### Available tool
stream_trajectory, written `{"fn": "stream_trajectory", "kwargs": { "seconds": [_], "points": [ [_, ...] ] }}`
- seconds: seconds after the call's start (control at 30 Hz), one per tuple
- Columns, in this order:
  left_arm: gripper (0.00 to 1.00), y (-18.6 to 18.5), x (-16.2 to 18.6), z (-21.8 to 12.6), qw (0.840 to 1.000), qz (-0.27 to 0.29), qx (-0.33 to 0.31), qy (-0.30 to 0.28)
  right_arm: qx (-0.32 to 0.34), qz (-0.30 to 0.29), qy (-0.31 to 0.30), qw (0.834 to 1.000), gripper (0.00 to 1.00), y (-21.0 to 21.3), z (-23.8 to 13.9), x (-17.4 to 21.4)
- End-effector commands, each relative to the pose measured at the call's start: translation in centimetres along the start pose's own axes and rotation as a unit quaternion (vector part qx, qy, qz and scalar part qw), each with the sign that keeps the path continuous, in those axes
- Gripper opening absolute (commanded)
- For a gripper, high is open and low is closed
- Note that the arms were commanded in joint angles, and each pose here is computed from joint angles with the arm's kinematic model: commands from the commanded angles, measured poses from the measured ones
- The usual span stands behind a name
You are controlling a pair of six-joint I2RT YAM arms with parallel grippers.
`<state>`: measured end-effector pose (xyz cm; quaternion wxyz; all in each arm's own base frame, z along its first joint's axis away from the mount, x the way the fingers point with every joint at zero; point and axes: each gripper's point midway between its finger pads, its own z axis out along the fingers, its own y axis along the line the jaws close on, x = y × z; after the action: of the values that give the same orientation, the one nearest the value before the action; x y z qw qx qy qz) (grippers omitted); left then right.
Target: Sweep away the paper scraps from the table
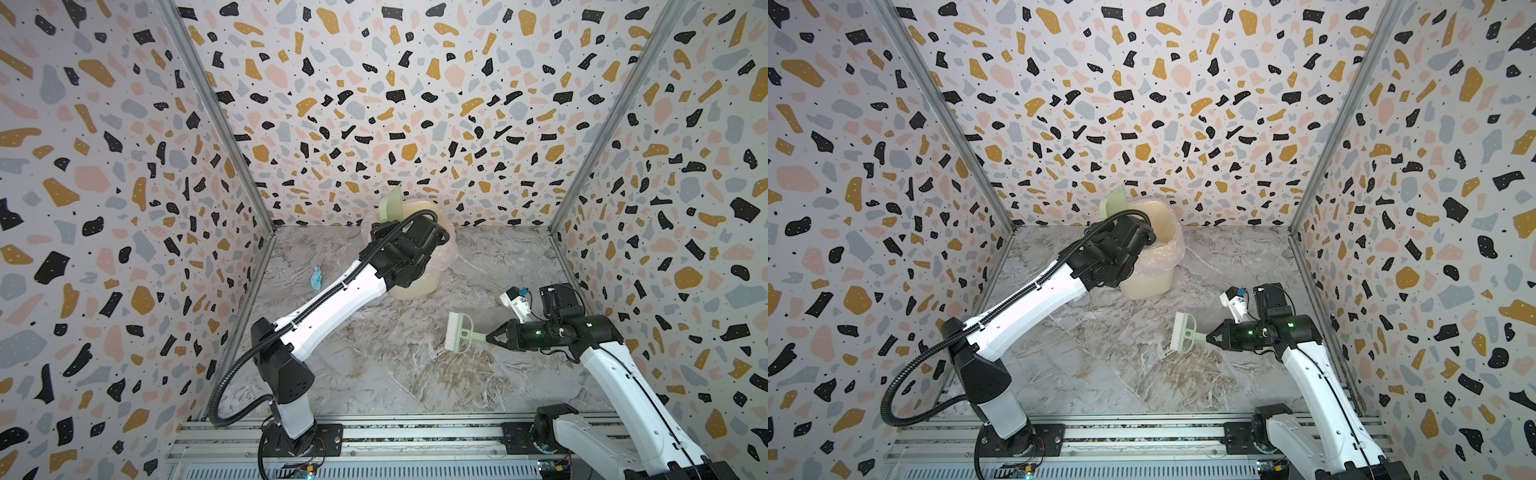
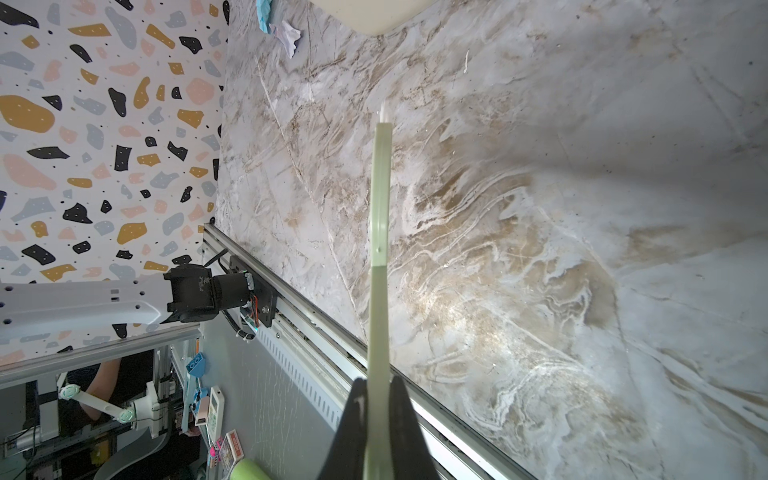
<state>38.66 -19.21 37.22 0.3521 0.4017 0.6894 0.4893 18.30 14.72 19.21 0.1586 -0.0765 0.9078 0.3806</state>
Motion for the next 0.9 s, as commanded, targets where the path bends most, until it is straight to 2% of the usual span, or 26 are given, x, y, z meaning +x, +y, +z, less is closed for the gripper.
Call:
{"fn": "stream_trajectory", "kwargs": {
  "seconds": [0.0,0.17,0.3,0.4,0.47,0.6,0.8,0.87],
  "points": [
    [0.0,0.6,1.0,0.0,1.0,-0.003,-0.008,0.005,-0.013,-0.013,-0.02,1.0,0.0,1.3,-1.0,-0.6],
    [0.0,1.6,1.4,0.0,0.999,-0.049,-0.003,0.003,-0.02,-0.014,-0.021,0.999,0.0,1.5,-1.1,-0.5],
    [0.0,3.0,2.1,-1.1,0.992,-0.125,0.019,-0.022,-0.044,-0.019,-0.027,0.999,0.0,2.6,-0.6,-0.9],
    [0.0,3.0,3.3,-2.2,0.979,-0.192,0.047,-0.046,-0.065,-0.03,-0.03,0.997,0.0,4.4,0.6,-1.2],
    [0.0,2.4,4.2,-3.0,0.966,-0.242,0.071,-0.064,-0.083,-0.035,-0.03,0.995,0.0,5.9,2.0,-1.1],
    [0.0,-0.2,6.3,-4.3,0.928,-0.338,0.13,-0.092,-0.119,-0.043,-0.034,0.991,0.0,9.1,5.7,-0.8],
    [0.0,-4.0,9.5,-5.6,0.868,-0.444,0.195,-0.105,-0.16,-0.031,-0.052,0.985,0.0,13.6,11.3,-1.7],
    [0.0,-5.1,10.5,-6.0,0.854,-0.465,0.209,-0.107,-0.175,-0.017,-0.062,0.982,0.0,14.9,13.0,-2.5]
  ]
}}
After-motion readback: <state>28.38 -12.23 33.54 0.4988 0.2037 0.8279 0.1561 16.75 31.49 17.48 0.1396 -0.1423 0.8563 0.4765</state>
